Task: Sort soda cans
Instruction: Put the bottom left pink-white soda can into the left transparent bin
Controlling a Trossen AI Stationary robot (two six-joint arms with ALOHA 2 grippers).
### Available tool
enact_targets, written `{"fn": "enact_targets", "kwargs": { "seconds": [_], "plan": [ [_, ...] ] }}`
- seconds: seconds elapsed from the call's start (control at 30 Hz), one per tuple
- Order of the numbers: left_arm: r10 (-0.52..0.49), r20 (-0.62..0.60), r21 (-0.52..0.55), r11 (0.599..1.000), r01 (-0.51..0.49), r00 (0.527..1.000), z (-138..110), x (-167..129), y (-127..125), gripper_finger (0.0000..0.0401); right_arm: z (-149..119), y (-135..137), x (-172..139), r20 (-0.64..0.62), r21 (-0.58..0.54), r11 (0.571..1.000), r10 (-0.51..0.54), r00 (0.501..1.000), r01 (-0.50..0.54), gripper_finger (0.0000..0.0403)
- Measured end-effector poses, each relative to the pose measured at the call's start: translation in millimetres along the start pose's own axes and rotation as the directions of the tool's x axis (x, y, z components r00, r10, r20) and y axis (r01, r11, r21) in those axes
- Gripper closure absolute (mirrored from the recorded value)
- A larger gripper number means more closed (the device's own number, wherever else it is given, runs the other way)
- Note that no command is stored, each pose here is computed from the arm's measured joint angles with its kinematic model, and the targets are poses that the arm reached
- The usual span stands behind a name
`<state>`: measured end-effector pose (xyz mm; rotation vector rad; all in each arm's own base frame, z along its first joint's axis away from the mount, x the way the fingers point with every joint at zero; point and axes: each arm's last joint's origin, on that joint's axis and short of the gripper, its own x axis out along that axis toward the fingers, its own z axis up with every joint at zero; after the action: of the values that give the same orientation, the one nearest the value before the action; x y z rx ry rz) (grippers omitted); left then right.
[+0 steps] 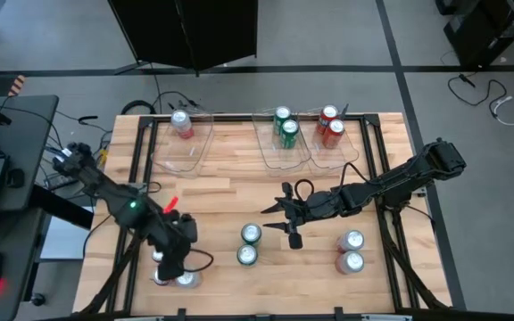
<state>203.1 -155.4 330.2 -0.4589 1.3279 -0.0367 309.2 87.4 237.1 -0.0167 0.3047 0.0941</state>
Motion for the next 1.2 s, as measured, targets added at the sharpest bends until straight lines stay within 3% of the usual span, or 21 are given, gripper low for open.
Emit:
{"fn": "enact_targets", "kwargs": {
  "seconds": [0.27, 0.37, 0.43, 0.57, 0.87, 1.0, 1.2],
  "plan": [
    [0.051, -0.119, -0.061, 0.996, -0.059, 0.992, 8.8, 18.6, -31.7, 0.0254, -0.1, 0.0, 0.0, -0.001, 0.001, 1.000, 0.000, 1.000, 0.000, 0.0243],
    [0.050, -0.169, -0.132, 0.989, -0.073, 0.984, 12.8, 32.9, -38.2, 0.0250, -0.3, 0.0, 0.0, -0.003, 0.001, 1.000, 0.000, 1.000, 0.000, 0.0243],
    [0.068, -0.195, -0.188, 0.976, -0.105, 0.978, 14.2, 42.3, -39.7, 0.0239, -0.3, 0.0, 0.0, -0.003, 0.001, 1.000, 0.000, 1.000, 0.000, 0.0243],
    [0.076, -0.258, -0.193, 0.973, -0.129, 0.963, 16.1, 56.9, -41.9, 0.0204, -0.4, 0.0, 0.0, -0.004, 0.000, 1.000, 0.000, 1.000, 0.000, 0.0242],
    [0.053, -0.221, -0.171, 0.981, -0.092, 0.974, 21.0, 65.5, -47.3, 0.0170, -0.4, 0.0, 0.0, -0.004, -0.001, 1.000, 0.000, 1.000, 0.000, 0.0238],
    [0.040, -0.158, -0.168, 0.984, -0.067, 0.987, 25.4, 66.2, -49.8, 0.0175, -0.3, 0.0, 0.0, -0.003, 0.000, 1.000, 0.000, 1.000, 0.000, 0.0237],
    [0.019, -0.171, -0.185, 0.981, -0.051, 0.985, 29.6, 65.9, -47.7, 0.0210, -0.4, 0.0, 0.0, -0.004, 0.000, 1.000, 0.000, 1.000, 0.000, 0.0238]
  ]
}}
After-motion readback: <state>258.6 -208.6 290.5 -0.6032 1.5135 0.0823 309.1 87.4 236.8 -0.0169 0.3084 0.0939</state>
